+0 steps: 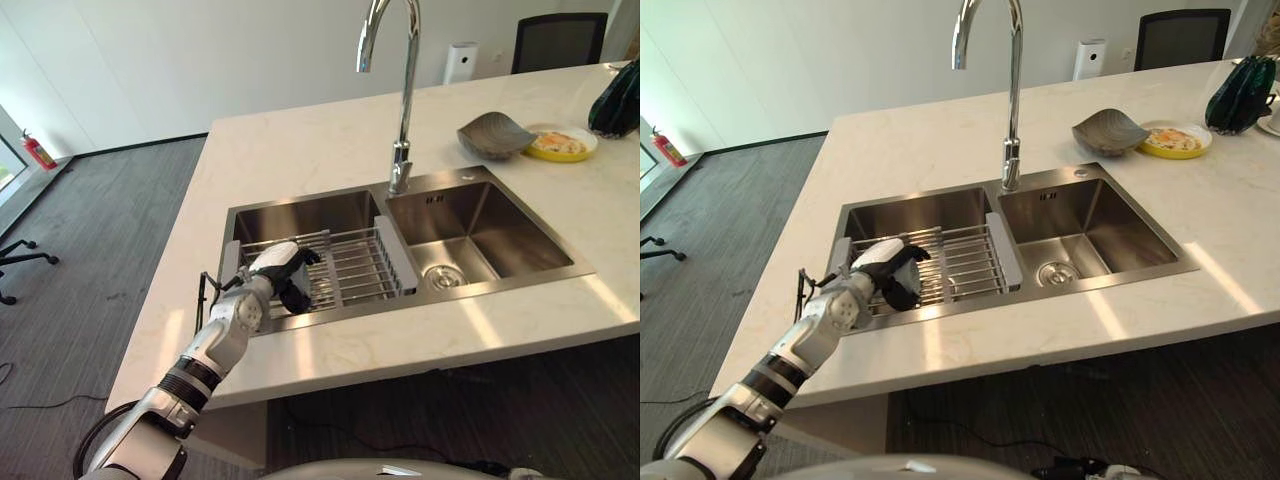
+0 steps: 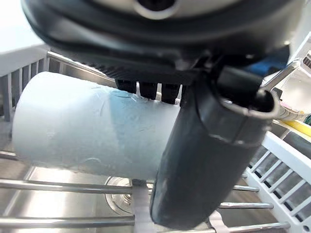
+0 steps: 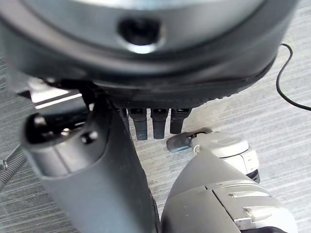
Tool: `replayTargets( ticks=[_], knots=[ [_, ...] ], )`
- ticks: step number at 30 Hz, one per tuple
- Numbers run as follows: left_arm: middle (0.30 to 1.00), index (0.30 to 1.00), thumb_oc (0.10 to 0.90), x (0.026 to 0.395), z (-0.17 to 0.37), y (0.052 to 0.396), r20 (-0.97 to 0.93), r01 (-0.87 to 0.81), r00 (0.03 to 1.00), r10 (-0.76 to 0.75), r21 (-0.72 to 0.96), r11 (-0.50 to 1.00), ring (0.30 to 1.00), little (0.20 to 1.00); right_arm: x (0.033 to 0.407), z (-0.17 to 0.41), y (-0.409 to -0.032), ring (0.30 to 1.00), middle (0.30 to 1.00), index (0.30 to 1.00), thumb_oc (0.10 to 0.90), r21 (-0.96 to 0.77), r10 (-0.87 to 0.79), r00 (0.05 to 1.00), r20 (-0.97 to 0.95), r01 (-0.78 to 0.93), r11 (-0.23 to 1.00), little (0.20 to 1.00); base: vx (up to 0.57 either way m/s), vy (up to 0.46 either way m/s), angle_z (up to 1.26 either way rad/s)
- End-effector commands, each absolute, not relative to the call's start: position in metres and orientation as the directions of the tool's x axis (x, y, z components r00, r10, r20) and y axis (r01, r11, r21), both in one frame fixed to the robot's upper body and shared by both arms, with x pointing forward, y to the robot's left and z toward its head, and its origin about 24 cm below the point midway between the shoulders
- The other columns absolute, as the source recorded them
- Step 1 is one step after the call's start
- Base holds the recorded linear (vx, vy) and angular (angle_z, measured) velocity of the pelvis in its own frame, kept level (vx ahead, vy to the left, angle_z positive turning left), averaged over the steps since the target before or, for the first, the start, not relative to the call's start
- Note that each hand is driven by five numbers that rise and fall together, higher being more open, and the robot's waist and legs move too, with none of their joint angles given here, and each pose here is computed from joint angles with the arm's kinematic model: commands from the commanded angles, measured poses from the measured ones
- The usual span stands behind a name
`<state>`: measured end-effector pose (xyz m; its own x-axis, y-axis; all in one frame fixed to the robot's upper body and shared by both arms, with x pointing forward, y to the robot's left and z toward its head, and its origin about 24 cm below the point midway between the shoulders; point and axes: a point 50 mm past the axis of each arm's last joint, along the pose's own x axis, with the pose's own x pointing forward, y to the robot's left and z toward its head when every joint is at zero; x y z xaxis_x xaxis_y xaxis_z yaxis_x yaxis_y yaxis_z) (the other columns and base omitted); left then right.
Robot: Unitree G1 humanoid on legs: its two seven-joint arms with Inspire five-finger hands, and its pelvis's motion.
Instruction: Place the dishes in the dishwasher.
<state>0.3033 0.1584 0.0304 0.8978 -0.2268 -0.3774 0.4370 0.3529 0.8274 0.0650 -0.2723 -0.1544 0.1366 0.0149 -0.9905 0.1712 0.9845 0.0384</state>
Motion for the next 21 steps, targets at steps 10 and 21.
replayTargets(
  ticks=[10, 21],
  knots=[
    [0.300, 0.300, 0.400, 0.298, 0.062, 0.179, -0.041, 0.163, 0.955, -0.293, 0.899, 0.406, 0.300, 0.300, 0.059, -0.160, -0.259, 0.900, 0.900, 0.900, 0.800, 0.040, 0.022, 0.125, -0.992, 0.149, 0.988, 0.900, 0.00, 0.000, 0.00],
    [0.300, 0.300, 0.400, 0.268, 0.227, 0.160, 0.790, -0.375, 0.587, -0.175, 0.458, 0.806, 0.300, 0.300, 0.056, -0.165, -0.247, 0.900, 0.900, 0.900, 0.800, -0.010, -0.031, 0.133, -0.991, 0.152, 0.988, 0.900, 0.00, 0.000, 0.00]
  ],
)
